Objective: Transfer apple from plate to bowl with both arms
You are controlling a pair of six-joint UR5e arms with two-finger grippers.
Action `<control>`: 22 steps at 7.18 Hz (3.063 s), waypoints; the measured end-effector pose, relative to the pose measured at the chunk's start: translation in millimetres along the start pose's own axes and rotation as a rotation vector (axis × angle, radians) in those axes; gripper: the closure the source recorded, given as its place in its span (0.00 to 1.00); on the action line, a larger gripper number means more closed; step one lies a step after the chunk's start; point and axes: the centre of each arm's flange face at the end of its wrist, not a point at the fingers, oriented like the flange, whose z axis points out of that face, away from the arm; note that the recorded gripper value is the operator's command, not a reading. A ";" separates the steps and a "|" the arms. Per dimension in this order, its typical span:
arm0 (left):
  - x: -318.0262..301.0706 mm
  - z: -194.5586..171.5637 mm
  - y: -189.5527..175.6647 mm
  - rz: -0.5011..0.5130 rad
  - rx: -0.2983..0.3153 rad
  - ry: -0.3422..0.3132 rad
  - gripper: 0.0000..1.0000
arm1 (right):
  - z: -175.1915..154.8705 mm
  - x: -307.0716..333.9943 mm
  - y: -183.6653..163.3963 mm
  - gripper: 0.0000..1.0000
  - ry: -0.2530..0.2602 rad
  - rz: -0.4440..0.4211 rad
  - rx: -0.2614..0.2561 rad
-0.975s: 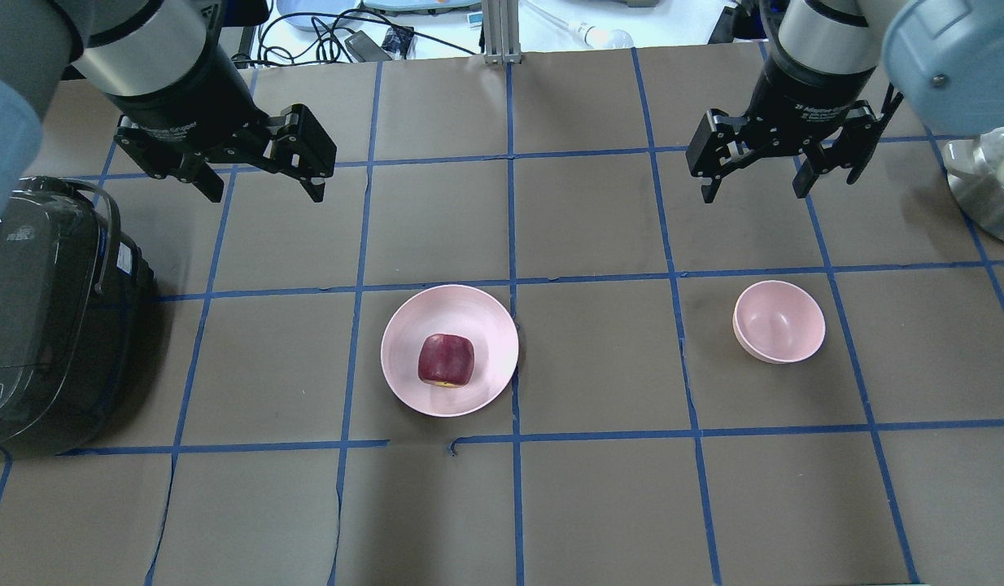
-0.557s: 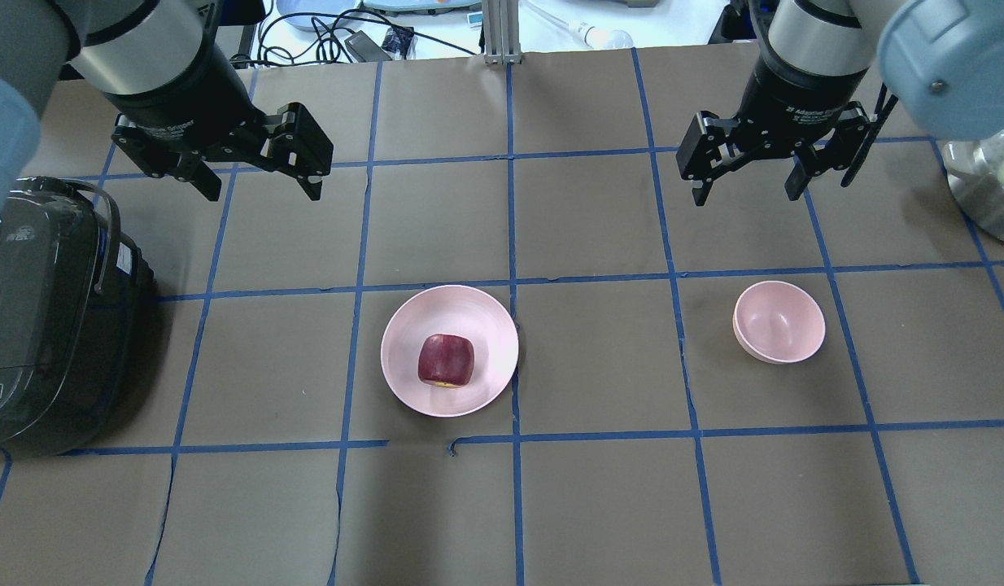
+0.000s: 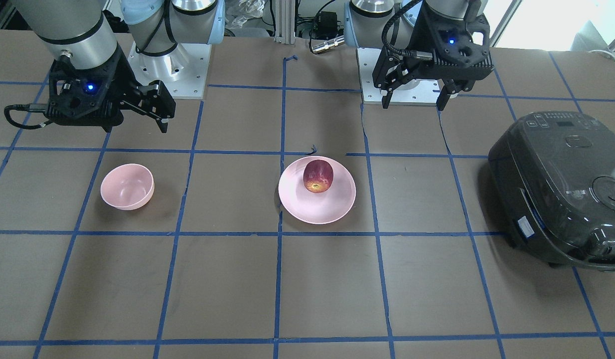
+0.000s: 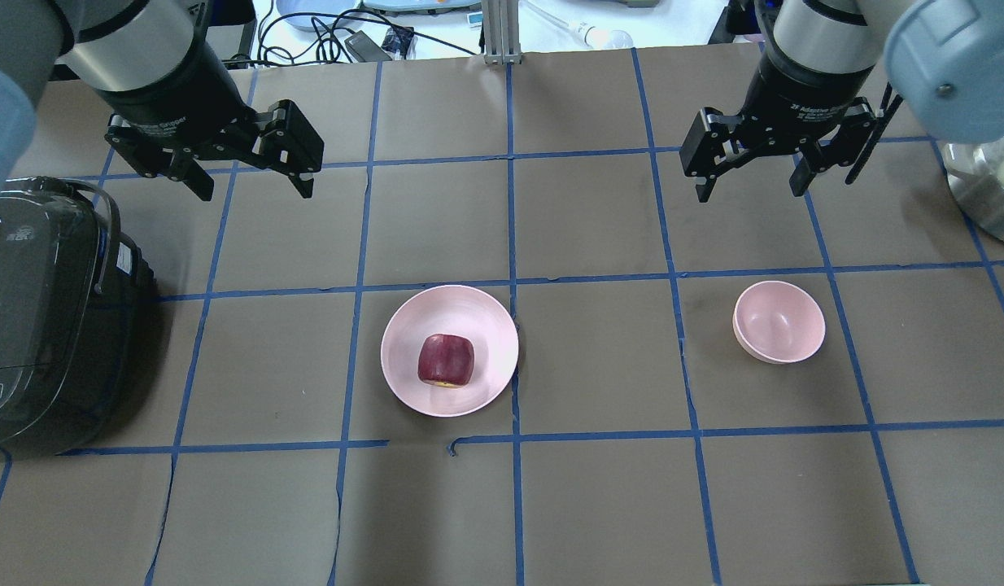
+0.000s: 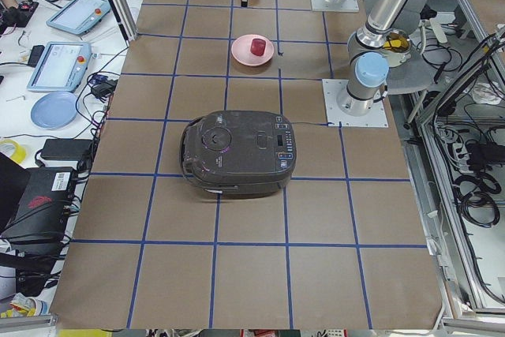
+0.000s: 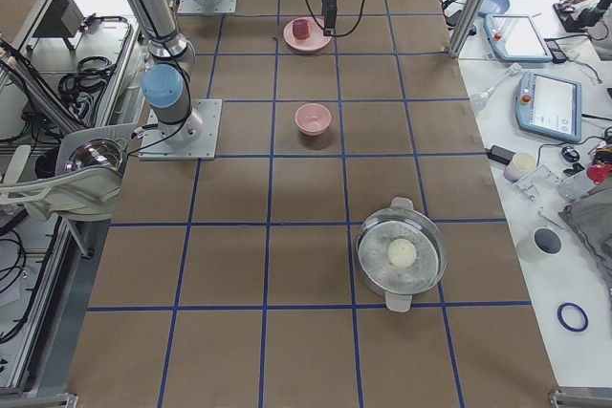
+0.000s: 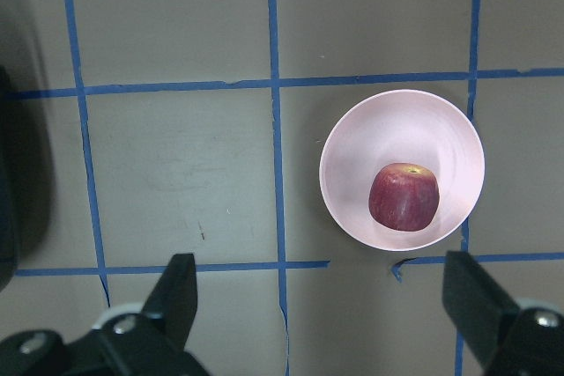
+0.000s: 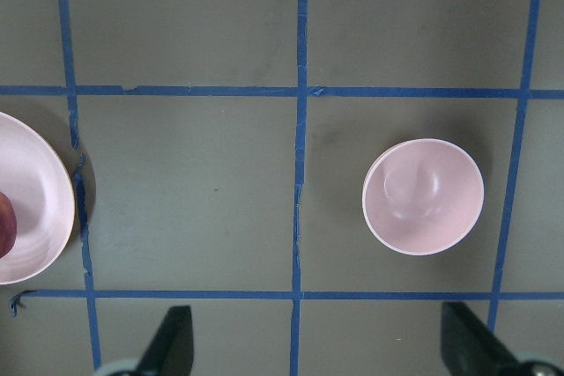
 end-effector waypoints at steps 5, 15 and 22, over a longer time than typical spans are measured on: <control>-6.0 1.2 -5.0 -0.017 -0.007 -0.001 0.00 | 7.1 12.0 -5.1 0.00 0.003 0.014 -0.009; 101.0 183.2 -15.6 0.001 -0.124 -0.015 0.00 | 253.8 175.7 -13.9 0.04 -0.074 -0.038 -0.171; 124.7 313.7 69.1 0.035 -0.046 -0.004 0.00 | 292.6 182.8 -6.1 1.00 -0.081 -0.002 -0.221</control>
